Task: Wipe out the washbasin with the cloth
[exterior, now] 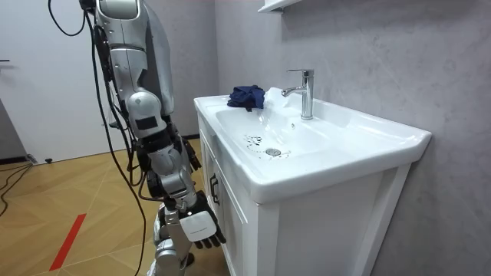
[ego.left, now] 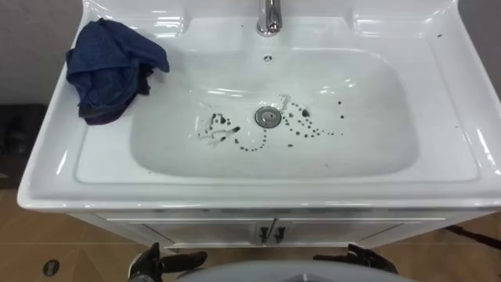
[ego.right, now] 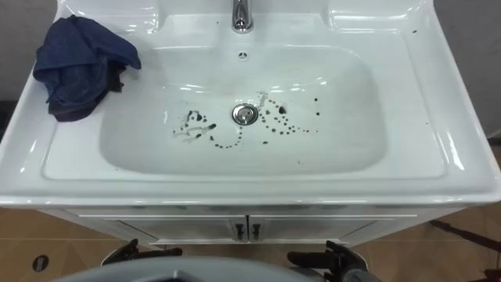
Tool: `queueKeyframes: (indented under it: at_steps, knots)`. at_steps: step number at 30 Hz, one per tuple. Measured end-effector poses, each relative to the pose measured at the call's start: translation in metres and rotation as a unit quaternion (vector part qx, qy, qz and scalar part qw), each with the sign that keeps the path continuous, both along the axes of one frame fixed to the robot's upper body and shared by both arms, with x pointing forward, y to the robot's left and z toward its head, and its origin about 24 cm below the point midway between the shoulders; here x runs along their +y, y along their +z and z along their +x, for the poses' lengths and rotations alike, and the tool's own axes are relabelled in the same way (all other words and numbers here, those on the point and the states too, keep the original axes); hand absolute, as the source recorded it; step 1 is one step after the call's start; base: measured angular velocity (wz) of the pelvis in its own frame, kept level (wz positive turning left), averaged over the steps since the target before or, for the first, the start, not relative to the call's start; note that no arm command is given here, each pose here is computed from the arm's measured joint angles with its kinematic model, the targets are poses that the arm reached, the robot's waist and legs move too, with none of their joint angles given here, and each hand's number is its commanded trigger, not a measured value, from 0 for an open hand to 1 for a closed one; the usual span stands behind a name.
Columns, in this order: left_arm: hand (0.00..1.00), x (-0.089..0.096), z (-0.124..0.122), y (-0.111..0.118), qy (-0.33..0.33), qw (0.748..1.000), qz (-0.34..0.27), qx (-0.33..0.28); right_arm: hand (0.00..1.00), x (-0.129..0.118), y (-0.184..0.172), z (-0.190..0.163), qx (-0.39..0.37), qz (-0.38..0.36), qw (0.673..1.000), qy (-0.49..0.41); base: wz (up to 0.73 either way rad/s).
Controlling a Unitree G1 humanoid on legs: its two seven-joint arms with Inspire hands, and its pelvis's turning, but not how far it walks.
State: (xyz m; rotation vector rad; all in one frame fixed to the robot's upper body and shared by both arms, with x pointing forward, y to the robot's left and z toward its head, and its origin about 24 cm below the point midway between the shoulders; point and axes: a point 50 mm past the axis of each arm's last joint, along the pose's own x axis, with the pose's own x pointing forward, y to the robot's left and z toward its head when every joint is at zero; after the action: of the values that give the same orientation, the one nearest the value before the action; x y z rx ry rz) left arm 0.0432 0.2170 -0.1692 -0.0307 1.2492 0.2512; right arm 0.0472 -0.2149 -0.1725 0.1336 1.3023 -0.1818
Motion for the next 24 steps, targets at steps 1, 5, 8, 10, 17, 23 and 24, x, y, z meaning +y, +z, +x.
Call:
queueKeyframes:
  at_steps: [1,5,8,10,17,23,24]
  knots:
    - [0.0,0.0,0.0001,0.0,0.0,1.0,0.0,0.0,0.0,0.0001,0.0,0.0,0.0,-0.001,1.0,0.0,0.0]
    - [0.0,0.0002,-0.0002,0.0,0.001,1.0,0.0,0.0,0.0,0.0,-0.0001,0.0,0.0,-0.001,1.0,-0.001,0.0]
    - [0.0,0.0003,-0.0005,-0.0001,0.002,1.0,0.003,0.002,0.0,0.0001,-0.0001,0.0002,0.001,-0.001,1.0,-0.001,0.0]
    - [0.0,0.0004,-0.0006,-0.0001,0.002,1.0,0.003,0.002,0.0,0.0001,-0.0001,0.0,0.001,-0.001,1.0,-0.001,0.0]
    - [0.0,0.0001,-0.0009,-0.0002,0.006,1.0,0.007,0.002,0.0,0.0002,-0.0001,-0.0003,0.0,0.0,1.0,-0.003,0.01]
    - [0.0,0.0005,-0.0013,-0.0002,0.012,1.0,0.015,0.004,0.0,0.0001,-0.0001,-0.0007,0.001,-0.001,1.0,-0.005,0.0]
    - [0.0,0.0014,-0.0017,-0.0001,0.018,1.0,0.019,0.005,0.0,0.0001,-0.0001,-0.0007,0.001,-0.001,1.0,-0.005,0.0]
